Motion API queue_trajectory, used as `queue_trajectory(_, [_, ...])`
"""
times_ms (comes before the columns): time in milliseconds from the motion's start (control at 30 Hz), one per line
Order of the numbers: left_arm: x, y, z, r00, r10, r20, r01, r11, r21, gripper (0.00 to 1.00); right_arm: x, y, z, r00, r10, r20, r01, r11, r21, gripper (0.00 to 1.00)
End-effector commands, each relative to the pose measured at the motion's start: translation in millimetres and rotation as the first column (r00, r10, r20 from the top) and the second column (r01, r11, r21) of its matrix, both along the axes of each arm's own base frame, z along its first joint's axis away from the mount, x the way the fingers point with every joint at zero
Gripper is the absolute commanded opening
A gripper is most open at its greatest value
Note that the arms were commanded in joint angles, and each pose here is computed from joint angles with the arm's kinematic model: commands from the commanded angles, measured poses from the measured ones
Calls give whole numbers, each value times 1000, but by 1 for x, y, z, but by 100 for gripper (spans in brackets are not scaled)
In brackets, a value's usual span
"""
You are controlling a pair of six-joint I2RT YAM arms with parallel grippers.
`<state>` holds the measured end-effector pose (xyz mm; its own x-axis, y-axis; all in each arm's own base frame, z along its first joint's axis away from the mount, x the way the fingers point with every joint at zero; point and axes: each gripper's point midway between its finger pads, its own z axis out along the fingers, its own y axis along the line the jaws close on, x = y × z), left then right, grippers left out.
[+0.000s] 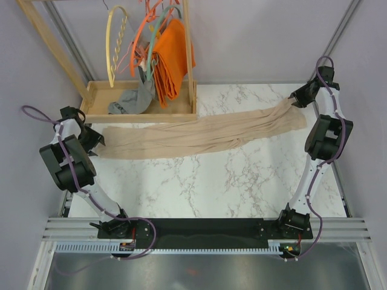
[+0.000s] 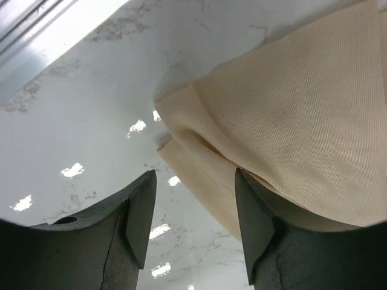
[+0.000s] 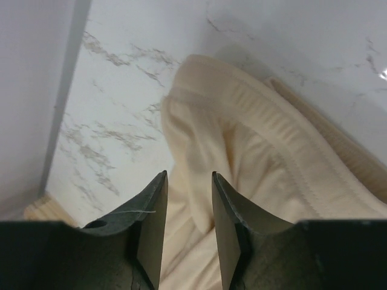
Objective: Place the trousers on the hanger
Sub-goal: Fold the trousers at the center of the board.
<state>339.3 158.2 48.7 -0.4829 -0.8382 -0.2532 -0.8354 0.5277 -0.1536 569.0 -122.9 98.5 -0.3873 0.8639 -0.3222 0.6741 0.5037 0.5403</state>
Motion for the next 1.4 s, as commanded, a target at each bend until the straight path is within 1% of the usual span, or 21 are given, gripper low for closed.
queue_trajectory(0, [5,-16,32,994,11,107,-10,1000,-10,63,-31,-12,22,998,51,-39,-56,987,-153,43])
queue_trajectory(100, [3,-36,48,987,-5,161,9,1000,-23,64,-56,-13,11,989,64,-137,-95,967,-236,41])
queue_trajectory(200, [9,-57,62,978,-55,201,59,998,-14,63,-62,-10,4,979,94,-183,-145,945,-292,41])
queue_trajectory(367, [36,-98,72,957,-122,263,148,986,-82,56,-61,1,-5,963,130,-235,-210,909,-359,41])
queue_trajectory(467, [51,-125,64,949,-157,274,206,965,-161,50,-64,5,-18,951,150,-272,-244,901,-358,41])
queue_trajectory(500, [53,-133,48,957,-163,240,213,957,-196,47,-66,3,-26,946,144,-289,-247,900,-359,41])
queue_trajectory(600, [59,-143,31,964,-173,204,220,946,-239,46,-74,2,-41,935,135,-329,-255,899,-356,41])
queue_trajectory(633, [59,-148,20,965,-184,187,232,932,-280,43,-77,2,-46,929,135,-344,-261,898,-354,41])
queue_trajectory(767, [54,-149,-1,975,-180,132,213,928,-305,43,-93,-7,-52,910,117,-397,-283,877,-389,41])
queue_trajectory(800, [39,-142,-11,984,-172,50,179,941,-288,43,-96,-10,-51,907,110,-407,-285,871,-401,41])
queue_trajectory(900, [25,-129,-27,984,-175,-47,157,953,-260,43,-118,-16,-61,875,89,-476,-309,859,-408,41])
queue_trajectory(967, [20,-117,-30,984,-162,-74,141,963,-230,44,-143,-20,-70,828,87,-554,-358,843,-402,41])
queue_trajectory(1000, [19,-112,-30,984,-157,-80,136,966,-220,44,-153,-27,-66,816,57,-575,-361,826,-432,41])
queue_trajectory(1033, [15,-106,-32,983,-156,-93,135,970,-202,45,-172,-34,-74,784,29,-620,-368,827,-426,41])
queue_trajectory(1067, [13,-98,-31,985,-143,-99,123,974,-192,45,-182,-38,-71,780,1,-625,-345,834,-430,41])
queue_trajectory(1100, [10,-92,-29,985,-134,-106,114,978,-176,45,-209,-42,-80,741,-16,-671,-339,854,-394,41])
queue_trajectory(1167, [0,-75,-30,985,-105,-140,87,988,-130,45,-232,-43,-78,720,-32,-693,-325,867,-378,41])
queue_trajectory(1200, [-3,-74,-27,986,-99,-136,82,988,-128,45,-253,-45,-82,684,-47,-728,-339,863,-374,41])
queue_trajectory(1233, [-4,-71,-26,987,-90,-133,73,989,-127,45,-259,-48,-80,679,-59,-732,-336,861,-381,41])
queue_trajectory(1267, [-12,-57,-27,984,-69,-164,58,996,-70,46,-263,-50,-71,690,-74,-720,-323,859,-398,41])
queue_trajectory(1367, [-10,-50,-23,985,-73,-153,65,996,-62,46,-263,-52,-59,724,-84,-685,-281,871,-403,41])
